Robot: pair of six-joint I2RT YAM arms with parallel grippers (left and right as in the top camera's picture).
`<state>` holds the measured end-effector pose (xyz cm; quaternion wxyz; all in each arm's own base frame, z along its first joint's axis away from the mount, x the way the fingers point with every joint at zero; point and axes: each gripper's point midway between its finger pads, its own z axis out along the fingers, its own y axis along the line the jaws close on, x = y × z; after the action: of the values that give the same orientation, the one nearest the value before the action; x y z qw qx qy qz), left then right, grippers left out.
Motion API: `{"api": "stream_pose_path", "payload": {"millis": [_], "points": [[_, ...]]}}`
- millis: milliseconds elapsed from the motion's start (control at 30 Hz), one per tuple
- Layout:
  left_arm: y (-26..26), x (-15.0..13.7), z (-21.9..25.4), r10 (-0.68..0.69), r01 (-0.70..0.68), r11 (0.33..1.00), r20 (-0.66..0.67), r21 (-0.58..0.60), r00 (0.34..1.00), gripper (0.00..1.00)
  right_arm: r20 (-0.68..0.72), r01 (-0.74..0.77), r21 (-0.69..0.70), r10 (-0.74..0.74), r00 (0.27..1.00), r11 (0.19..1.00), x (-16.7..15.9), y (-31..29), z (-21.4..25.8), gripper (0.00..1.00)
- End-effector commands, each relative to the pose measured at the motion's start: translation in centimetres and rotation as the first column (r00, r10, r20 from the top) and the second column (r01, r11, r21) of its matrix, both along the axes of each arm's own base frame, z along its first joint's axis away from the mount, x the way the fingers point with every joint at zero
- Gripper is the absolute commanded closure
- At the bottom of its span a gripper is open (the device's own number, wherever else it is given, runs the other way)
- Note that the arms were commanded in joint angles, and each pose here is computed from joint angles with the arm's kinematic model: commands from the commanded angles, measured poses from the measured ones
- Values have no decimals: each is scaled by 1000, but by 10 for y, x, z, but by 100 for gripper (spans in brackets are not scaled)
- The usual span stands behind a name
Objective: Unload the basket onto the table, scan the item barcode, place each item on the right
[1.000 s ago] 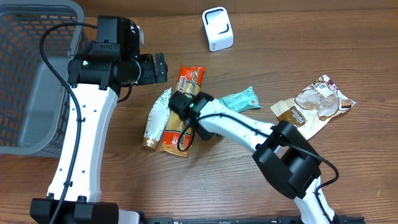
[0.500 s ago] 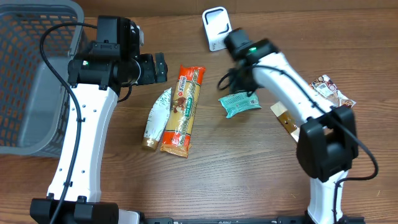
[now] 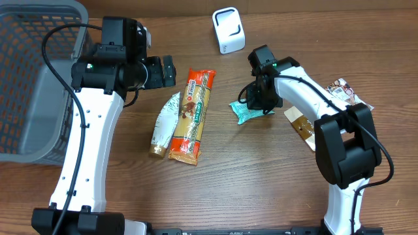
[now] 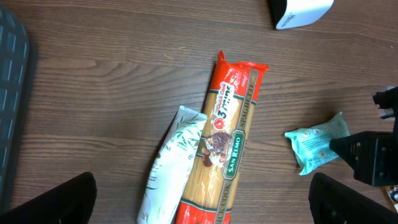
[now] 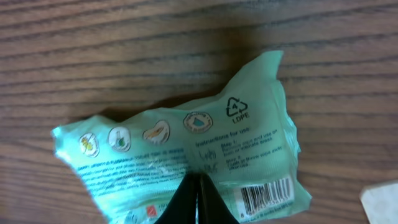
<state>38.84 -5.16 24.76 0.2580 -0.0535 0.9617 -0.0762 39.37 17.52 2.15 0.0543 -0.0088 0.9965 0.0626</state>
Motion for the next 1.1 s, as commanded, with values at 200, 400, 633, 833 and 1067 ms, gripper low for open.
{"api": "stream_pose_path", "payload": {"millis": [200,400,633,833,1067], "points": [[0,0,11,-14,14,1000,33,8,999,0,-30,9,-4,-9,999,1000,-22,-7,-31,96],[-1,0,11,-15,15,1000,33,8,999,0,-36,-15,16,16,999,1000,-23,-3,-30,46],[0,0,11,-14,14,1000,33,8,999,0,-47,-121,65,125,991,990,-28,7,-25,20],[0,0,11,-14,14,1000,33,8,999,0,-12,-302,67,303,953,951,-21,13,-4,14],[0,0,11,-14,14,1000,33,8,999,0,129,-777,137,767,629,614,-45,65,17,15]]}}
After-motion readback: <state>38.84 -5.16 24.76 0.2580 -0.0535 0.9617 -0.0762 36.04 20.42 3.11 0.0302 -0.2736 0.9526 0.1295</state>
